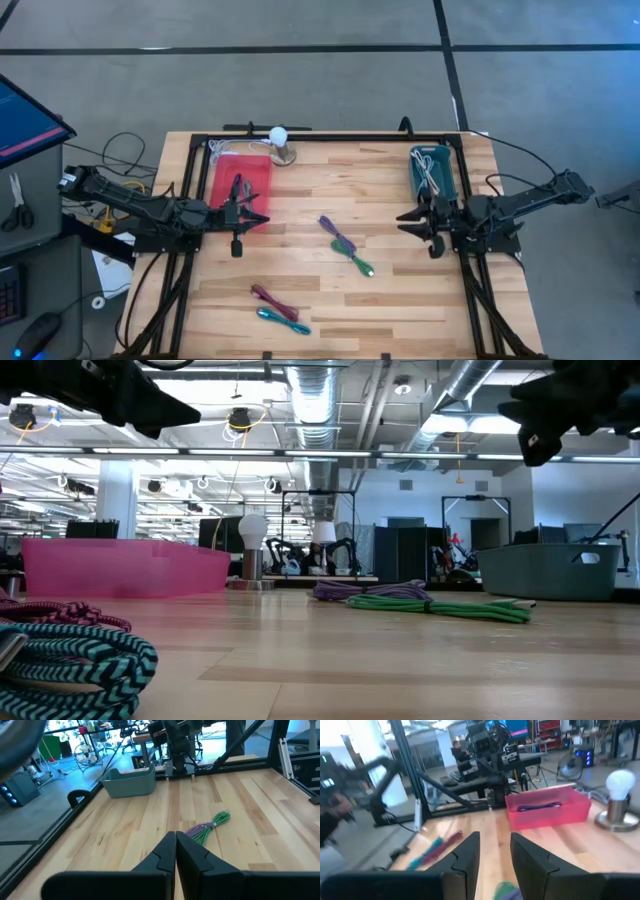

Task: Pick & Place USB Port
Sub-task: Put the pink patterned charger cable into the pink bin

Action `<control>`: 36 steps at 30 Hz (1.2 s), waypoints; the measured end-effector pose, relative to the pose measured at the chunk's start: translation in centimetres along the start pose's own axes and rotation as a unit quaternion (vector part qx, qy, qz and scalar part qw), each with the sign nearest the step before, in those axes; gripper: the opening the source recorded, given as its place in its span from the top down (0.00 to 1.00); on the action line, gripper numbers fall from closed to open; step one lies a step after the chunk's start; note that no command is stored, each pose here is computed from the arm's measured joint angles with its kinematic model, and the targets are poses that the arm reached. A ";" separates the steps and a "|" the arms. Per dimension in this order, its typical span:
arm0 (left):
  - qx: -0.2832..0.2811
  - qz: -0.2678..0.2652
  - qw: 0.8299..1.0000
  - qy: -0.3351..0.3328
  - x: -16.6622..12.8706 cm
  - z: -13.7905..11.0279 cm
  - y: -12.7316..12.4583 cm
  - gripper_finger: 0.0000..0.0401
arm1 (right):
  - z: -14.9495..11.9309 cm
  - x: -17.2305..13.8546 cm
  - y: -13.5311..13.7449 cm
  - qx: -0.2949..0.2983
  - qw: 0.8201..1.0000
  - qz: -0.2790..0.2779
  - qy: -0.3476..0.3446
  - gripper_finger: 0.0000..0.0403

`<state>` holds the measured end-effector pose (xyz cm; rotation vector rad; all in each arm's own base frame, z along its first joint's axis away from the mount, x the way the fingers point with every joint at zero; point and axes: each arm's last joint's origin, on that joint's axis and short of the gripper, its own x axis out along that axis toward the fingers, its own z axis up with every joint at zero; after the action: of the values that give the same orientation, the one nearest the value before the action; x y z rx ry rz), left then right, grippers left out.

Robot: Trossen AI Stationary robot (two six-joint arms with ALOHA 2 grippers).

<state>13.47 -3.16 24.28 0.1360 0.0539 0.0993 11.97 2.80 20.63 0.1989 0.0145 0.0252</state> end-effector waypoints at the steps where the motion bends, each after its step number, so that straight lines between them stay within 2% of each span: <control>1: 0.000 0.000 1.000 0.000 0.0 0.0 0.0 0.97 | 0.0 0.0 0.0 -0.011 1.000 -0.004 0.001 0.75; 5: -0.002 0.000 1.000 -0.002 0.0 0.0 0.0 0.97 | -0.1 0.1 -0.2 0.001 1.000 -0.026 0.001 0.75; 25: -0.007 0.012 1.000 -0.020 0.1 0.4 0.3 0.97 | -0.3 0.2 -0.1 -0.004 1.000 -0.024 0.009 0.75; 28: -0.041 0.017 0.998 -0.050 0.2 1.0 0.4 0.97 | -0.3 0.2 -0.1 -0.004 1.000 -0.024 0.009 0.75; 30: -0.059 0.006 0.996 -0.074 0.3 1.4 0.4 0.97 | -0.3 0.2 -0.1 -0.004 1.000 -0.024 0.009 0.75; 32: -0.049 -0.028 0.995 -0.085 0.5 1.6 0.1 0.98 | -0.3 0.2 -0.1 -0.004 1.000 -0.024 0.009 0.75; 36: -0.033 -0.064 0.995 -0.073 1.5 2.1 -0.5 0.99 | -0.3 0.2 -0.1 -0.004 1.000 -0.024 0.008 0.75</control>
<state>15.10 -3.79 26.18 0.0741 -0.0867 -0.0380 12.15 2.81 20.36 0.1900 0.0358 -0.0201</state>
